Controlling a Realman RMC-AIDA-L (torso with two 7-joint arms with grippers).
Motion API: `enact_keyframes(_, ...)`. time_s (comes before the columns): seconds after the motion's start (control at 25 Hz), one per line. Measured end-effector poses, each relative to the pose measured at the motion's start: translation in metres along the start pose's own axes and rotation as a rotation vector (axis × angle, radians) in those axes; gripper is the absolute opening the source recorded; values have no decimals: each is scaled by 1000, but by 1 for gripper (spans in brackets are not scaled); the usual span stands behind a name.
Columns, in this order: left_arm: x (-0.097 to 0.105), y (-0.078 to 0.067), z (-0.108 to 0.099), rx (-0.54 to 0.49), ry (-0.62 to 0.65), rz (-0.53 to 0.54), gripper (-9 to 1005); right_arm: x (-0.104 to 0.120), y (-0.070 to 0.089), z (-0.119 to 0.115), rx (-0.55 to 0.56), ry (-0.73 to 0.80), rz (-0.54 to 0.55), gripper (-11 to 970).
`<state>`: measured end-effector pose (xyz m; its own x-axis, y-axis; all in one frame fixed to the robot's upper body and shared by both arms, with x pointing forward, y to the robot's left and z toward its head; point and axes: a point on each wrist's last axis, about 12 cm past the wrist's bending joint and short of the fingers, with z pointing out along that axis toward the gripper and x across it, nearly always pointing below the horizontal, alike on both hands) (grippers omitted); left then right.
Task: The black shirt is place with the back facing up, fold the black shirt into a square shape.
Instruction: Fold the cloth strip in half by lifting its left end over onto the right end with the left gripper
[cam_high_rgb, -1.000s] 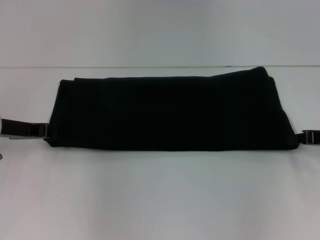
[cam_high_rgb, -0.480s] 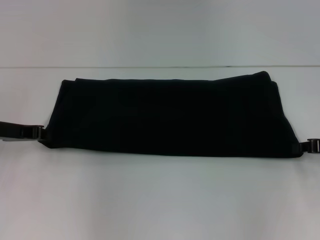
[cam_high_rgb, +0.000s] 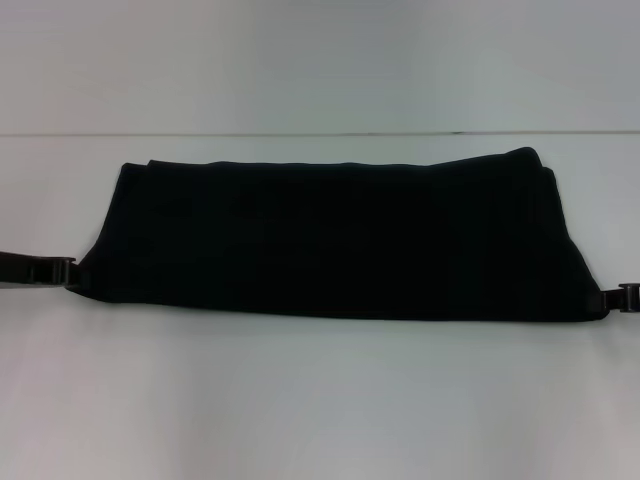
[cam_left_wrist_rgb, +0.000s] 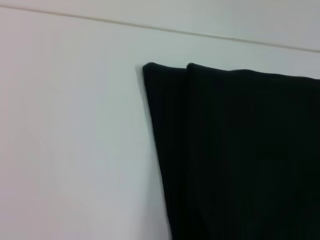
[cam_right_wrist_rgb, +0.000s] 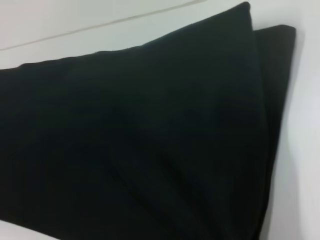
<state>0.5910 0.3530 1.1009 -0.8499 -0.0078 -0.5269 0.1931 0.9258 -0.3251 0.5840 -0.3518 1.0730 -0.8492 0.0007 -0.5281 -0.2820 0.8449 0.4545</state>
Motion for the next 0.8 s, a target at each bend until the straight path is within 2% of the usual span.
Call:
enact_keyframes(0.16, 1, -4, 0, 26, 22, 5, 15, 0, 2, 0, -10, 1, -3, 39)
enact_keyframes(0.32, 0, -7, -3, 48, 37, 8, 66, -3, 4, -2, -15, -3, -6, 44)
enact_keyframes(0.52, -1, 0, -12, 9, 11, -22, 130, -10, -1, -17, -2, -37, 3, 51)
enact_keyframes(0.6, -1, 4, -18, -18, 0, -35, 179, -14, -4, -30, 7, -65, 1, 276)
enact_keyframes(0.72, -2, 11, -31, -60, -11, -55, 287, -19, -7, -47, 7, -114, -1, 336)
enact_keyframes(0.8, 0, 9, -38, -47, 4, -67, 359, -22, -7, -55, -15, -156, -13, 376)
